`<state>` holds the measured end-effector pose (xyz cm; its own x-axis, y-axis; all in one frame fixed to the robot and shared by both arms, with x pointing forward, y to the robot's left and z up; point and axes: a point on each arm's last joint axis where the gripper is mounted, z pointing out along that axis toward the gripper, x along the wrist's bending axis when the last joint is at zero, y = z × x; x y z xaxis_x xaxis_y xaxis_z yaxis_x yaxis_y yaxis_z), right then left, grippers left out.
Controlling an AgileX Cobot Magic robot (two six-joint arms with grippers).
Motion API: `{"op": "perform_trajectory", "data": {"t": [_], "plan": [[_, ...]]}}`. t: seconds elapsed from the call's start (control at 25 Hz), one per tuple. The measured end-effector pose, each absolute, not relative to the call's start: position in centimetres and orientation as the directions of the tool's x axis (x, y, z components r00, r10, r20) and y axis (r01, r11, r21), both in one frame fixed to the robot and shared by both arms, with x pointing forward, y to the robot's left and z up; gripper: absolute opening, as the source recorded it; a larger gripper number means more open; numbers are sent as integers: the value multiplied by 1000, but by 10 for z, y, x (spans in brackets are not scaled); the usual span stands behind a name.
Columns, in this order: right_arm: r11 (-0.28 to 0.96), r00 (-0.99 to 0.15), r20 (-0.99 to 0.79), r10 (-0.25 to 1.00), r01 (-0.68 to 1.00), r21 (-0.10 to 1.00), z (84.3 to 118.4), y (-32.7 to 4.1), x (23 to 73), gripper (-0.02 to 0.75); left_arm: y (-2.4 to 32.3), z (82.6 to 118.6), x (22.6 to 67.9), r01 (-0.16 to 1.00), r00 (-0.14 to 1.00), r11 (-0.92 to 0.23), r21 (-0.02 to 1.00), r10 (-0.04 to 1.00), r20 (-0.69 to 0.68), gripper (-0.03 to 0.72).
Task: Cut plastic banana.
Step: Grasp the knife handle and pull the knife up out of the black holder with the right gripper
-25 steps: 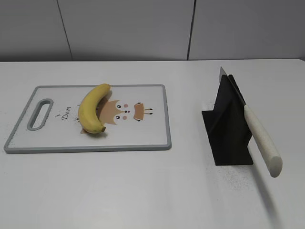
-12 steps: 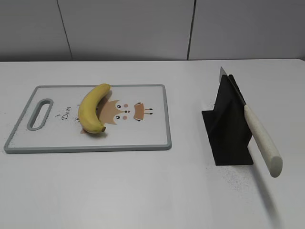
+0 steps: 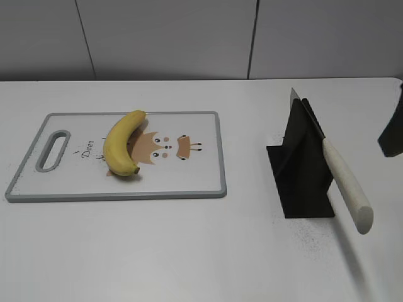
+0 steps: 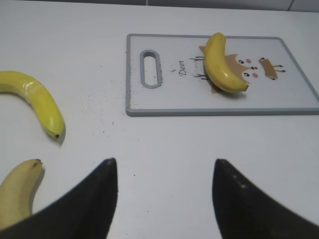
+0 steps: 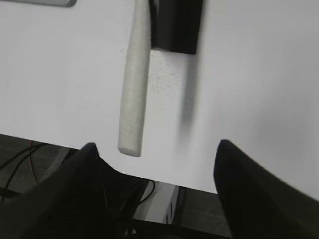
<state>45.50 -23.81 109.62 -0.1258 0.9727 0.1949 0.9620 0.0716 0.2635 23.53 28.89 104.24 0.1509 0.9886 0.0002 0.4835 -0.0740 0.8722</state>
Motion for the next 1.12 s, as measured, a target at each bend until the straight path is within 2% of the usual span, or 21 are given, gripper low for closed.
{"op": "perform_trajectory", "data": {"t": [0.24, 0.48, 0.84, 1.12], "plan": [[147, -175, 148, 973, 972, 181, 1077, -205, 463, 536, 289, 1042, 235, 483, 151, -74, 872, 989, 0, 589], [143, -153, 94, 984, 985, 100, 1052, -192, 477, 531, 289, 1042, 235, 483, 151, -74, 872, 989, 0, 589], [120, -123, 77, 989, 992, 39, 1019, -183, 499, 518, 289, 1042, 235, 483, 151, -74, 872, 989, 0, 589], [94, -94, 56, 994, 996, -2, 999, -180, 508, 443, 289, 1042, 235, 483, 151, -74, 872, 989, 0, 589]]}}
